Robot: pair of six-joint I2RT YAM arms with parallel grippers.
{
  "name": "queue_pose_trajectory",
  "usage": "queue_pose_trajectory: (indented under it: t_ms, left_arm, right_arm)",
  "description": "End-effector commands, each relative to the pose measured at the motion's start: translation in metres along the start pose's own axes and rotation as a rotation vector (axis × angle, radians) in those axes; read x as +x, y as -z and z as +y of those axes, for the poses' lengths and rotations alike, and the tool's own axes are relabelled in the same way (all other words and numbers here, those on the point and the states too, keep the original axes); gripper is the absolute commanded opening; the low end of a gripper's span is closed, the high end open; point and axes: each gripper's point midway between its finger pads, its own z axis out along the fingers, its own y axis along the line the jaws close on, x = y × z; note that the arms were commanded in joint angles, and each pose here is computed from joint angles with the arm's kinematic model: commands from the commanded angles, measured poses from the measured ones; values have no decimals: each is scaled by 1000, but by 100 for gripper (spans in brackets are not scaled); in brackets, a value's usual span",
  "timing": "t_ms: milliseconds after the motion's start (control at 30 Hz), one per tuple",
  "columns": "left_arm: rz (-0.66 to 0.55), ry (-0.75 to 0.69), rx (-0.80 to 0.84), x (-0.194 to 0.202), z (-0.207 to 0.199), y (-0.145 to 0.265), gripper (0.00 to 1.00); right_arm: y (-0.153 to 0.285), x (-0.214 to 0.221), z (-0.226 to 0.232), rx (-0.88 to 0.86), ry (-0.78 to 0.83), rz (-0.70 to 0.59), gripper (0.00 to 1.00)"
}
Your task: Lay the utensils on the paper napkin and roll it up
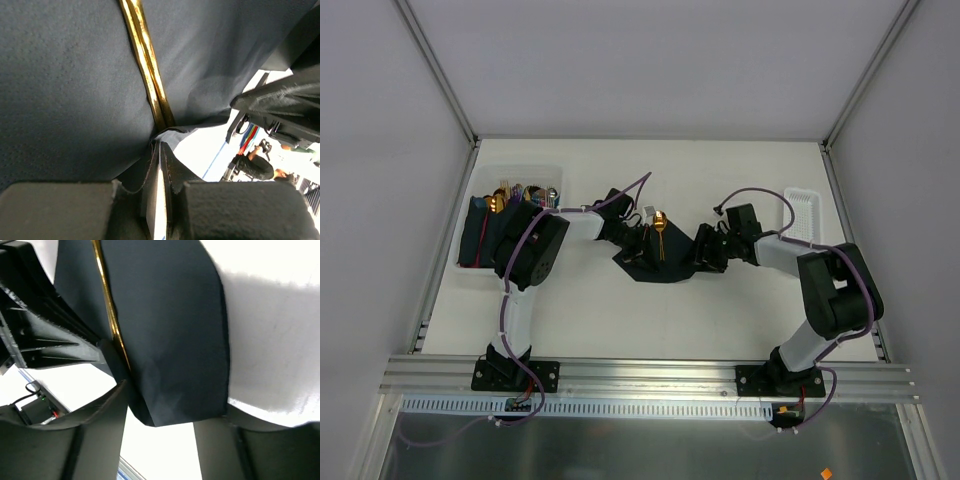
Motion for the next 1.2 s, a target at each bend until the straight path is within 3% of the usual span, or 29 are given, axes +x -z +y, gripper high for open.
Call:
queue_pose_trajectory:
  t_ms: [0, 233, 533, 733, 1167]
  left_arm:
    - [-2, -23, 31, -4, -10, 5, 5]
    - [-10, -83, 77, 2, -30, 15, 7]
    - [14, -130, 109, 14, -53, 10, 8]
    - [23, -145, 113, 16, -62, 3, 9]
    - [-43, -117, 8, -2, -49, -13, 12]
  right_arm:
    - [-3, 28, -45, 186, -35, 79, 54]
    - [-10, 27, -45, 185, -91, 76, 30]
    - [-11, 27, -43, 178, -128, 71, 14]
    - [-10, 26, -40, 167, -135, 70, 7]
    - [-9, 24, -27, 107, -137, 70, 8]
